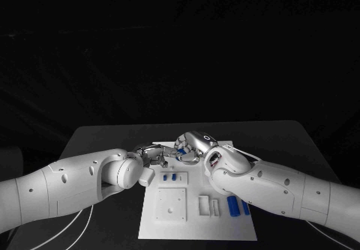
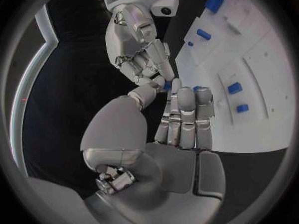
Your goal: Assemble the parts on the task board
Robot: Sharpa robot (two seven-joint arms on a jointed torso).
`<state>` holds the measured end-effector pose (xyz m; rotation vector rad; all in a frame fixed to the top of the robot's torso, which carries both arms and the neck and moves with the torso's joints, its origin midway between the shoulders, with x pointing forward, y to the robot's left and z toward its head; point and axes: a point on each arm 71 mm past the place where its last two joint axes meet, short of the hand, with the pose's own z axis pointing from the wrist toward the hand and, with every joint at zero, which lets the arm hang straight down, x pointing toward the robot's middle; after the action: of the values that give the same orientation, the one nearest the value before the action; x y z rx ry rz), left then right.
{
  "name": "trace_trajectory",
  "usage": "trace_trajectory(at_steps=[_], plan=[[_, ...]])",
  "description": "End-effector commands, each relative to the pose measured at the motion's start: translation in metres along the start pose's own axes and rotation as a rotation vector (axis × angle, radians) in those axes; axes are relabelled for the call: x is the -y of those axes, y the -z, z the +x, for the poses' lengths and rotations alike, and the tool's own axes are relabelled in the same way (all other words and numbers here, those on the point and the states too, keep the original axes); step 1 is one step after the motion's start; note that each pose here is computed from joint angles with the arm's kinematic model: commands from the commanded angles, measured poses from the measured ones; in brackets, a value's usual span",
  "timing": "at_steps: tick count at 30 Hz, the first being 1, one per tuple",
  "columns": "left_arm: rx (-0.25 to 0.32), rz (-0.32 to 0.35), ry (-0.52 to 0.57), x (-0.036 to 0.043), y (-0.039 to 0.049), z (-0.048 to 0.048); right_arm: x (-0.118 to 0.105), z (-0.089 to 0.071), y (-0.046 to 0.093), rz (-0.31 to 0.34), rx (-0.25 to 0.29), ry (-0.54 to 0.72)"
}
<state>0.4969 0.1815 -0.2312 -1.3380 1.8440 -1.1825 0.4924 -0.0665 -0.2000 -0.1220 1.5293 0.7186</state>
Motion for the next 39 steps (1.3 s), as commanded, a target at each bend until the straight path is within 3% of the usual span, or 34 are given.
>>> trace_trajectory(at_steps=[1,23,39], plan=[[-0.008,0.016,0.007,0.0029,0.0,0.0007,-0.0011,0.0027,0.0002,-0.005,-0.021,0.011],[0.003,0.024,0.005,0.0034,-0.0002,-0.0023,-0.0002,0.0031,-0.0005,0.0,-0.02,-0.009],[0.011,0.027,-0.006,0.0034,-0.0002,-0.0061,0.0043,-0.0015,0.0007,0.009,0.028,-0.029]])
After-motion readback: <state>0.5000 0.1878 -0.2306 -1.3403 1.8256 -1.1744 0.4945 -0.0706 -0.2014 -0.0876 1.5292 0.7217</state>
